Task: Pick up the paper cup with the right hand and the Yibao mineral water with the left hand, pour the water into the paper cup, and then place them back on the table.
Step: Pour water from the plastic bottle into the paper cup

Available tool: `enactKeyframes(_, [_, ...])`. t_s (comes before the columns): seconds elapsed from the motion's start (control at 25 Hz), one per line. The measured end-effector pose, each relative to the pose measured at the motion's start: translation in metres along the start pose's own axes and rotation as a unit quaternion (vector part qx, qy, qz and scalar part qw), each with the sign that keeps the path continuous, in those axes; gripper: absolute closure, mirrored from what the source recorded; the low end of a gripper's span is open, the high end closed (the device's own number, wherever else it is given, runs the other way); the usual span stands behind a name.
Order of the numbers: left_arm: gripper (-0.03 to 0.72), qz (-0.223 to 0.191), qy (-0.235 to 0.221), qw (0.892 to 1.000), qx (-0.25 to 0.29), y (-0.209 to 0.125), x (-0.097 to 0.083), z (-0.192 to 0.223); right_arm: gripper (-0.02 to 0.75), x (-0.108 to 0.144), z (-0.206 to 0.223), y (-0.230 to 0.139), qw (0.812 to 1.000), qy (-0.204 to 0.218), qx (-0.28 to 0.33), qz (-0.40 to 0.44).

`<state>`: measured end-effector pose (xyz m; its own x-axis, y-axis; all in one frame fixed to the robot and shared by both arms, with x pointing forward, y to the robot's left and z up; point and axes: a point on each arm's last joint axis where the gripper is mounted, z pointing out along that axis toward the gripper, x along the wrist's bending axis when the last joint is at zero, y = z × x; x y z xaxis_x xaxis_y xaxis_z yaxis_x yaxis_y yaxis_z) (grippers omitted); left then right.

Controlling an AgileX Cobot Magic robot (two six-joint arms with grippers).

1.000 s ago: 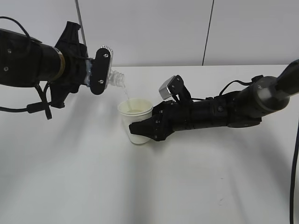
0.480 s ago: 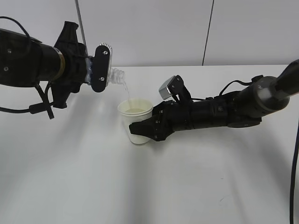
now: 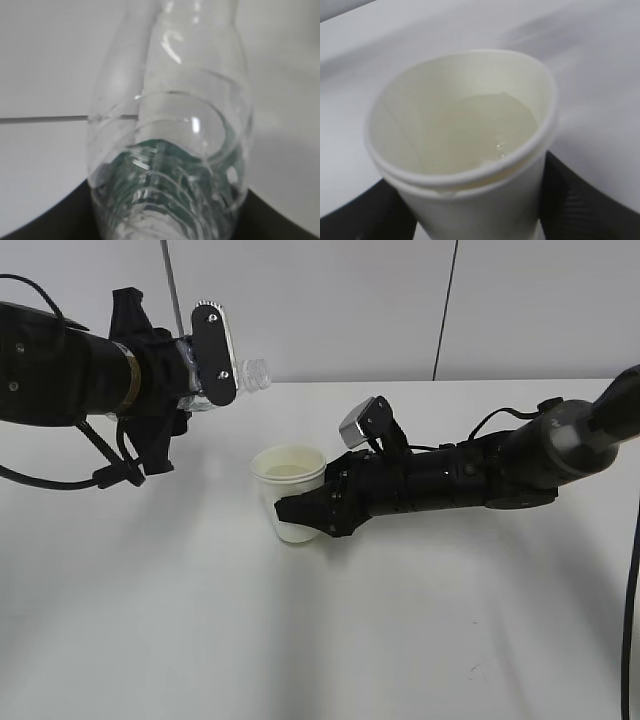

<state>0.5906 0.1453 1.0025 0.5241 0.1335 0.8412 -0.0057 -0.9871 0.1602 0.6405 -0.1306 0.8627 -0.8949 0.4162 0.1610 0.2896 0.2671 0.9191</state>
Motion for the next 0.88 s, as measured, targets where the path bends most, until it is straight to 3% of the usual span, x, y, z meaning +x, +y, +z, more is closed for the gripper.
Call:
enactKeyframes(0.16, [0.306,-0.095,-0.007,0.995,0.004,-0.001,-0.001,0.0,0.229,0.0,0.0,0.001,1.0,0.0,-0.001,-0.001])
enactKeyframes(0.36, [0.306,-0.207,-0.016,0.978,0.003,0.0,-0.003,0.0,0.229,-0.001,0.0,0.001,1.0,-0.003,-0.004,0.002])
enactKeyframes(0.64, [0.306,-0.336,-0.036,0.941,-0.005,0.0,-0.005,0.001,0.23,-0.009,-0.006,0.002,0.999,-0.022,-0.017,0.04])
enactKeyframes(0.88, [0.306,-0.415,-0.055,0.908,-0.025,-0.011,0.0,0.006,0.23,-0.019,-0.015,0.001,0.997,-0.039,-0.025,0.069])
